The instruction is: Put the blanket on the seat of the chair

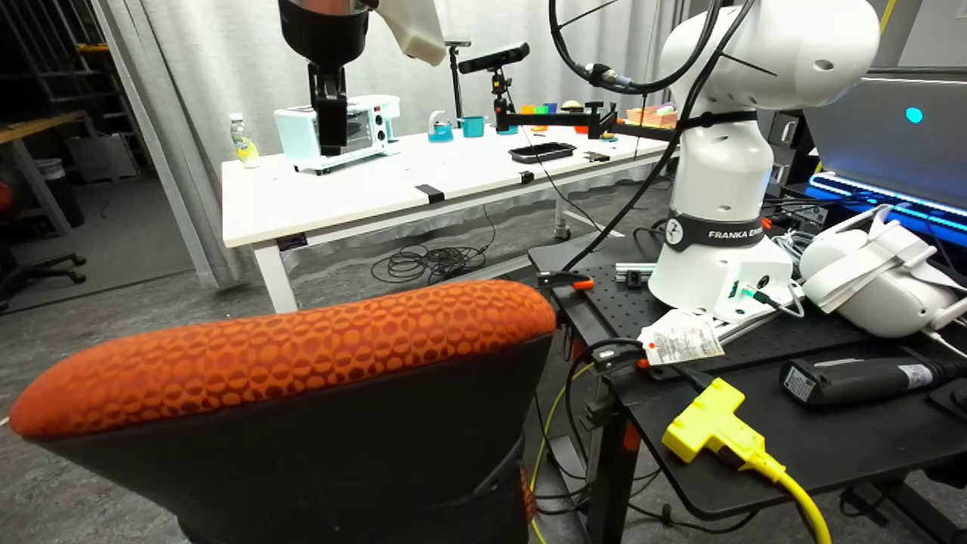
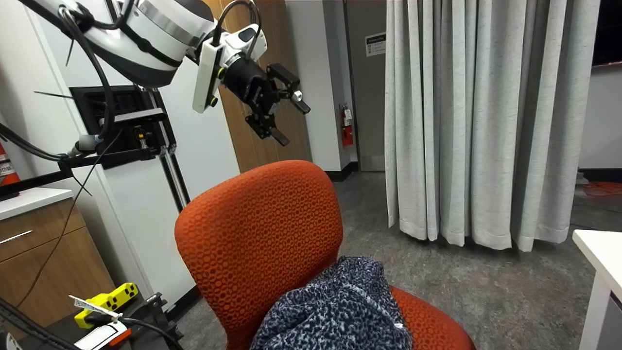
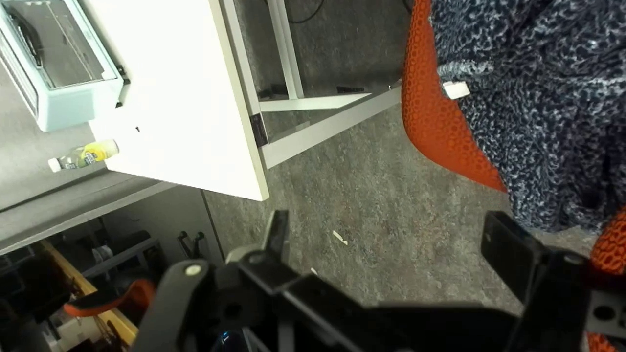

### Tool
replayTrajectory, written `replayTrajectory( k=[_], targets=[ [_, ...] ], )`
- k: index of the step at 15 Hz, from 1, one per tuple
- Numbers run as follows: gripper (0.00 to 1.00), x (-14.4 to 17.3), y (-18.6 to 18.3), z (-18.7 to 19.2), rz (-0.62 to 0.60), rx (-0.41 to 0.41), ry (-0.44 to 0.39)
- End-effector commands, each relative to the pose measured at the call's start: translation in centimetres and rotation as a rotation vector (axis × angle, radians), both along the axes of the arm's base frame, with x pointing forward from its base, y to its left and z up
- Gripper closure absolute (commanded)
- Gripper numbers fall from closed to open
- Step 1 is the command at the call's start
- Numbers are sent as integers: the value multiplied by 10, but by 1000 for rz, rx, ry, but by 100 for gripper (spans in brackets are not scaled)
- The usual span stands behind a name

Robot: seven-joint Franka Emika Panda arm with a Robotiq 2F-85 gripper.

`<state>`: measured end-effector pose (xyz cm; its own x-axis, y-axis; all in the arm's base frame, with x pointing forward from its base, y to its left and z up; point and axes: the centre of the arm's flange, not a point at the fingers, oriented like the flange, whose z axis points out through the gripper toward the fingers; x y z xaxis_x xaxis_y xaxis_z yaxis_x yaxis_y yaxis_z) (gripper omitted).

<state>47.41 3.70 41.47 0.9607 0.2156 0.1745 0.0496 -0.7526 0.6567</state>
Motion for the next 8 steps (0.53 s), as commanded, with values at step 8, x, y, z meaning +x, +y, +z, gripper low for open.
replayTrajectory(
  k=[8],
  targets=[
    [0,14,4,0,-34,162,-288]
  ],
)
